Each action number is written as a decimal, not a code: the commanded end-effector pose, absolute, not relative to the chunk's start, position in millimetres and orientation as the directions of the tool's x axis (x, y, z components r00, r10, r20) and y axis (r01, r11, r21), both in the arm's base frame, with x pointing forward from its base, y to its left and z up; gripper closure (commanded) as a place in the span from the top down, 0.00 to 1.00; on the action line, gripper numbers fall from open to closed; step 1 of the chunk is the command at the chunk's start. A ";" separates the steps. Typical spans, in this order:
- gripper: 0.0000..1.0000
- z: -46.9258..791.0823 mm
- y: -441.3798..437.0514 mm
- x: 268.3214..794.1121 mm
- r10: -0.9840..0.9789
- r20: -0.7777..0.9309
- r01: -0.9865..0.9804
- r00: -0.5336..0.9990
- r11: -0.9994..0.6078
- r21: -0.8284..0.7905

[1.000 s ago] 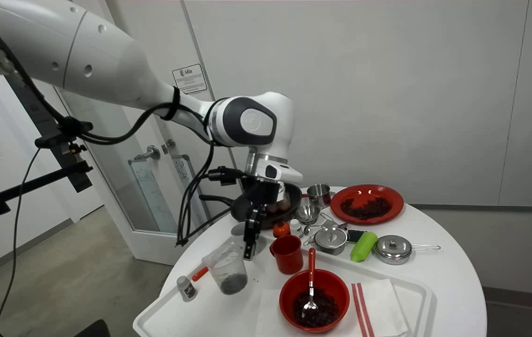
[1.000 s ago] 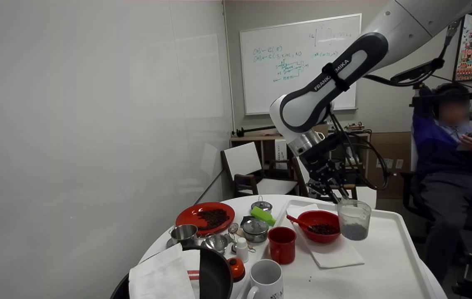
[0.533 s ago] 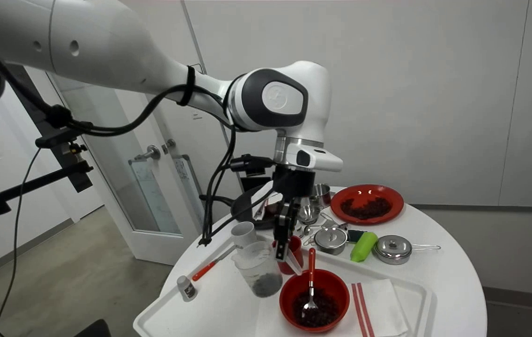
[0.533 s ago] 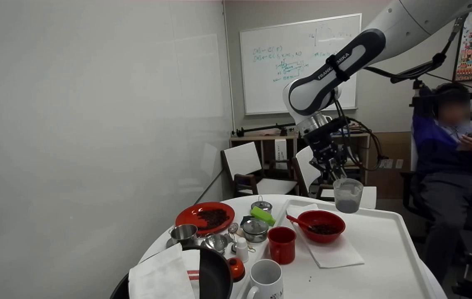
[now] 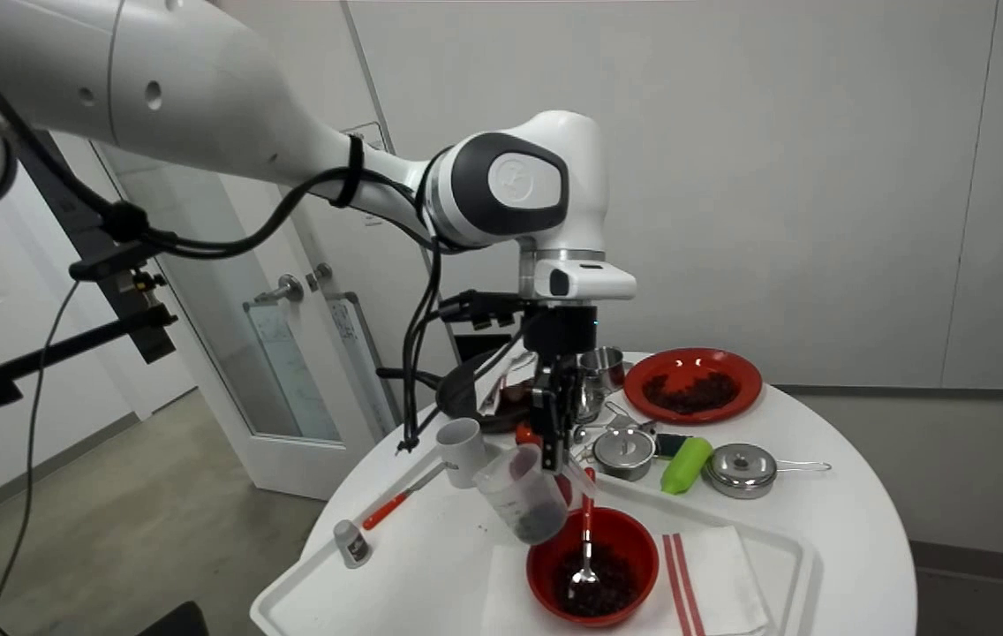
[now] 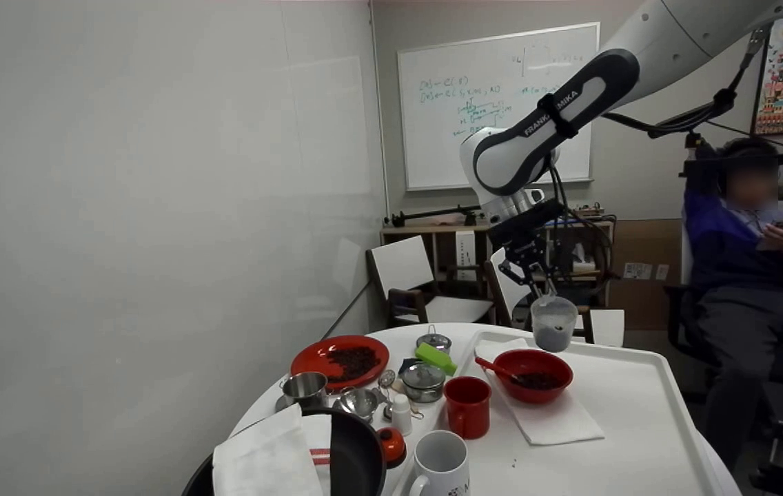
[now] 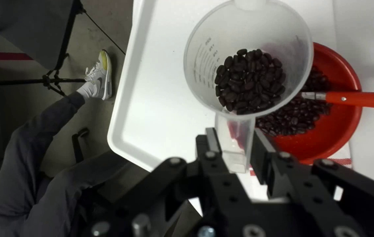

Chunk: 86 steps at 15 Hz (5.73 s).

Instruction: Pour some of the contents of the clear jar into the red bowl

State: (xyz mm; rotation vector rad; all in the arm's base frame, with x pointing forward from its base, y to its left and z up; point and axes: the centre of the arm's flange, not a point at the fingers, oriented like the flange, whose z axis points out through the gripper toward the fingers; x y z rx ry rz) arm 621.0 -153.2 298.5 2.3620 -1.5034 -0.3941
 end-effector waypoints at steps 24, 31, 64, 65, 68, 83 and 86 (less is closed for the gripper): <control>0.12 294.7 -111.7 641.2 -0.851 0.525 -0.881 0.015 0.237 0.410; 0.12 288.4 -87.6 635.6 -0.709 0.704 -0.842 -0.047 0.408 0.354; 0.12 250.6 -35.1 683.3 -0.321 0.947 -0.845 0.013 0.503 0.182; 0.12 248.4 -34.9 683.6 -0.308 0.951 -0.841 0.021 0.509 0.184; 0.12 243.8 -32.9 684.2 -0.264 0.963 -0.830 0.053 0.525 0.189; 0.12 233.3 -23.3 690.2 -0.194 0.975 -0.836 0.107 0.513 0.194; 0.12 226.5 -23.1 688.4 -0.327 0.928 -0.826 0.178 0.463 0.322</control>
